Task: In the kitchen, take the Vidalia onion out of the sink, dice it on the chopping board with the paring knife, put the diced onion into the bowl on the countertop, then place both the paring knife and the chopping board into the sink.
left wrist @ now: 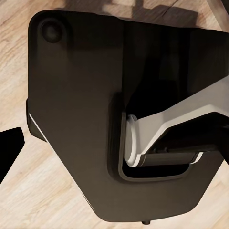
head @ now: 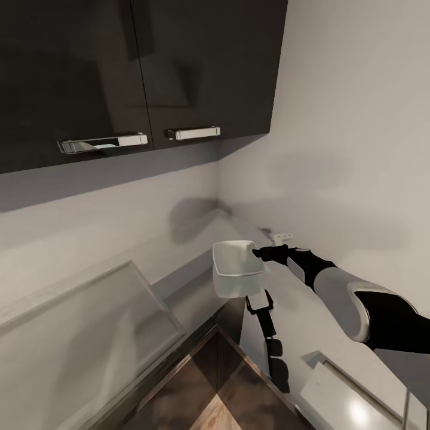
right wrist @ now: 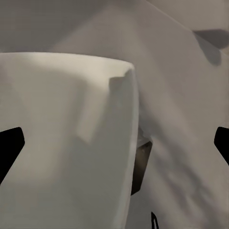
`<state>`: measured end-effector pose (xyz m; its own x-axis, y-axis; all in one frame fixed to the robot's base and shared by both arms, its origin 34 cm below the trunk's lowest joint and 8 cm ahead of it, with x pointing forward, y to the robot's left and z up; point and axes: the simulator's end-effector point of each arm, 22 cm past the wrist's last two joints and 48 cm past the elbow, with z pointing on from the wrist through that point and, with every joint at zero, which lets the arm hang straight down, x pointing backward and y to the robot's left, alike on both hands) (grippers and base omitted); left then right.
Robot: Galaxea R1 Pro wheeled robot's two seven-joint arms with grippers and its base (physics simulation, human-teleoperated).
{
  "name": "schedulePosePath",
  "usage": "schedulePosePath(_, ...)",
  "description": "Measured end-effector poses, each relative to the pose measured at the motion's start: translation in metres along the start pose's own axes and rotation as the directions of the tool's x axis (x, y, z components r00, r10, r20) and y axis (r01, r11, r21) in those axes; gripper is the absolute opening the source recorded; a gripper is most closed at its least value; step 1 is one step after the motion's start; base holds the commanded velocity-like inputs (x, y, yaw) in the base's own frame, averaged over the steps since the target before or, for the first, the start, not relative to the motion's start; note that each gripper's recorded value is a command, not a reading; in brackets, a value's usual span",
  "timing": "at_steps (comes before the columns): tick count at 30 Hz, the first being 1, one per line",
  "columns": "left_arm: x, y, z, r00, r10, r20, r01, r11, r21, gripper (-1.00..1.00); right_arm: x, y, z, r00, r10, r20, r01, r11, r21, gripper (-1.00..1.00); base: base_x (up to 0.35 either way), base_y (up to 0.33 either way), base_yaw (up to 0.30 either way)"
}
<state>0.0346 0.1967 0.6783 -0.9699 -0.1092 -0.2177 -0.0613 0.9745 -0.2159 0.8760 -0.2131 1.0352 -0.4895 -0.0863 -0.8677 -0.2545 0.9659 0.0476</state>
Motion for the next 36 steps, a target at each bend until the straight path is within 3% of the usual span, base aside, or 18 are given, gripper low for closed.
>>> schedulePosePath(36,0.0019,0.0000,-0.0009,1.000,-0.001,-0.006,0.001,1.000,-0.001,1.00,0.0037,0.0001,0.0023,1.000,0.003,-0.005,-0.003,1.000,-0.002,1.00,0.000,0.000,0.000)
